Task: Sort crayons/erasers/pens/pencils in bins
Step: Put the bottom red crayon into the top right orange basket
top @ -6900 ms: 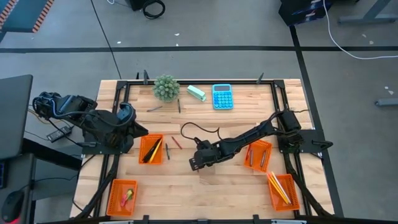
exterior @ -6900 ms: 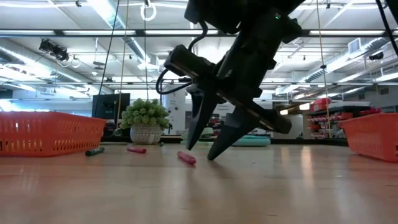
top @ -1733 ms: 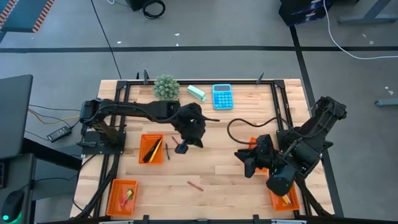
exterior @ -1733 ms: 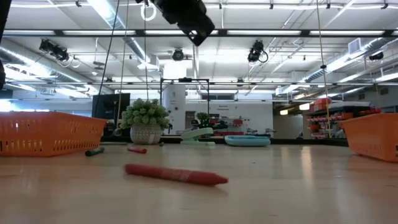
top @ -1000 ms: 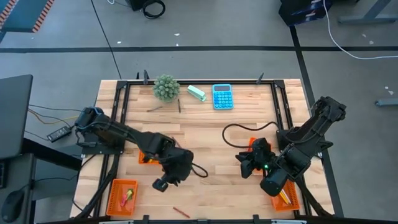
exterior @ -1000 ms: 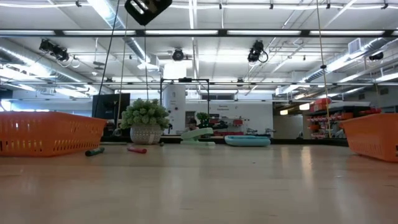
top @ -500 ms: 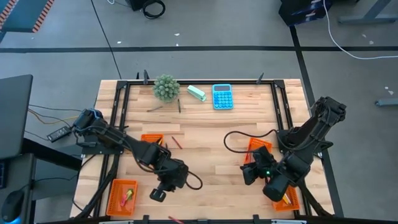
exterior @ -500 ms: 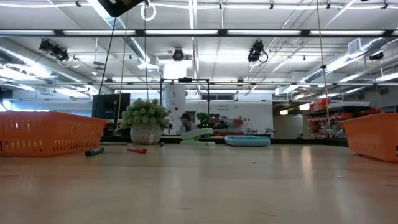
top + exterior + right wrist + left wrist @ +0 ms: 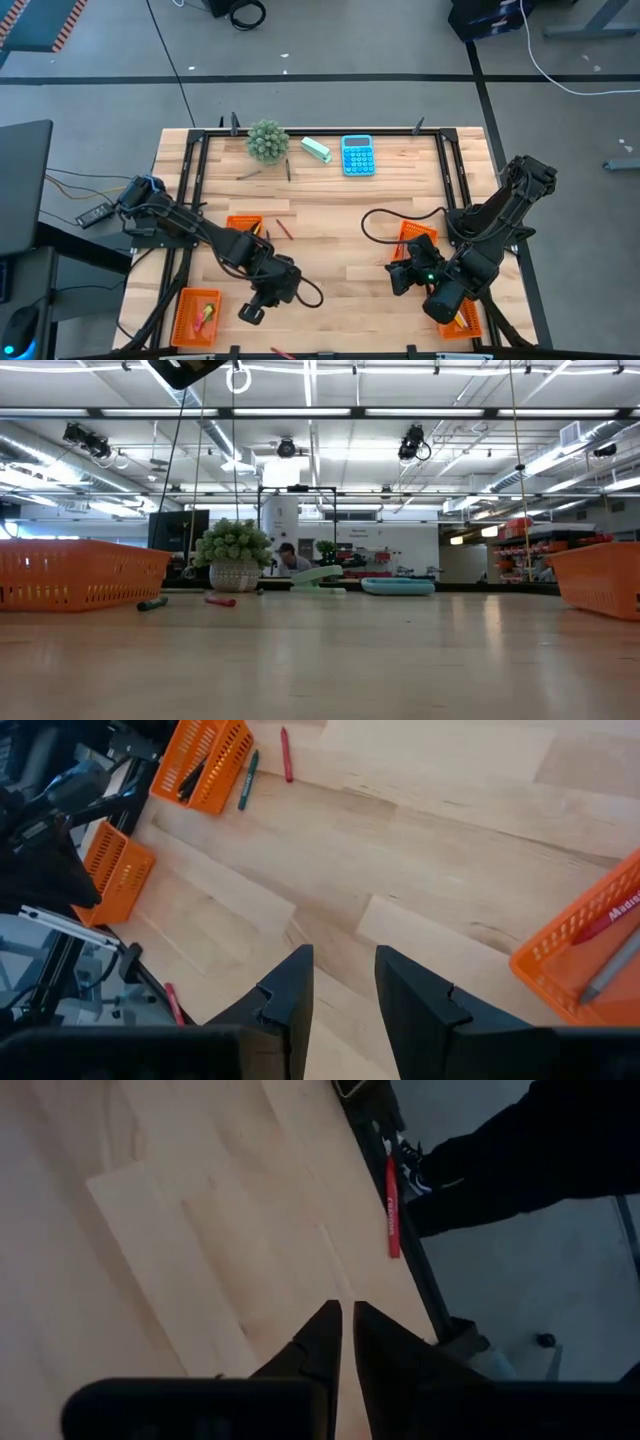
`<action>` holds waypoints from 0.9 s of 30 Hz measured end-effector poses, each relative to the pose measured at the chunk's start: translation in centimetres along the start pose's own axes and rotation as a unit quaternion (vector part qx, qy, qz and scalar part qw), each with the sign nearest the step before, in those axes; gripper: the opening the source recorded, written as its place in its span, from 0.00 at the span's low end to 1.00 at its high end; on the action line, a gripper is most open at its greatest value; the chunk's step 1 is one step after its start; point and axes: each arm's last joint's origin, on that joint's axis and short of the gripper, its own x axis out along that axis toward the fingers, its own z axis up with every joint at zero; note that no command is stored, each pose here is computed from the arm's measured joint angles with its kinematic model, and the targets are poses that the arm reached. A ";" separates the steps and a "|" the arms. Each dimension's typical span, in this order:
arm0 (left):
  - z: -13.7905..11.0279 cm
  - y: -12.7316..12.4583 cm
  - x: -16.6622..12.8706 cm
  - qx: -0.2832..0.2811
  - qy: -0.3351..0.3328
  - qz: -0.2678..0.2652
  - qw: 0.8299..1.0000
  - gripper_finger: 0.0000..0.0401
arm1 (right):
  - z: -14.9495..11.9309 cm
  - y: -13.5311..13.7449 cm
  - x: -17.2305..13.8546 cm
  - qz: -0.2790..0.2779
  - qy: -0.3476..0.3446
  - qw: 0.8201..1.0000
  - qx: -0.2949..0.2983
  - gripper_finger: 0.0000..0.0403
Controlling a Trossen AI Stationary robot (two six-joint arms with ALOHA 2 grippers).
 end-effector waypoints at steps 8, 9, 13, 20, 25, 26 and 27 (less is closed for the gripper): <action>-0.1 -1.6 0.5 -0.012 -0.003 -0.012 1.000 0.18 | 0.0 0.0 0.0 0.001 0.000 1.000 -0.013 0.29; -0.2 -2.0 0.5 -0.016 -0.001 -0.014 1.000 0.19 | 0.0 0.0 0.0 0.001 0.000 1.000 -0.016 0.29; -0.6 -3.6 1.0 -0.002 0.007 -0.020 1.000 0.26 | 0.0 0.0 0.0 0.001 0.000 1.000 -0.020 0.29; -1.1 -5.4 1.5 -0.006 0.000 0.026 1.000 0.39 | 0.0 0.0 0.0 0.001 0.000 1.000 -0.009 0.29; -1.2 -6.8 1.8 -0.032 -0.033 0.060 0.997 0.44 | 0.1 0.1 0.0 0.009 -0.018 1.000 0.024 0.29; -1.3 -7.4 1.9 -0.030 -0.041 0.064 0.997 0.44 | 0.1 0.1 0.0 0.011 -0.023 0.999 0.028 0.29; -1.3 -7.9 2.0 -0.026 -0.049 0.070 0.996 0.44 | 0.2 0.1 0.1 0.013 -0.029 0.999 0.031 0.29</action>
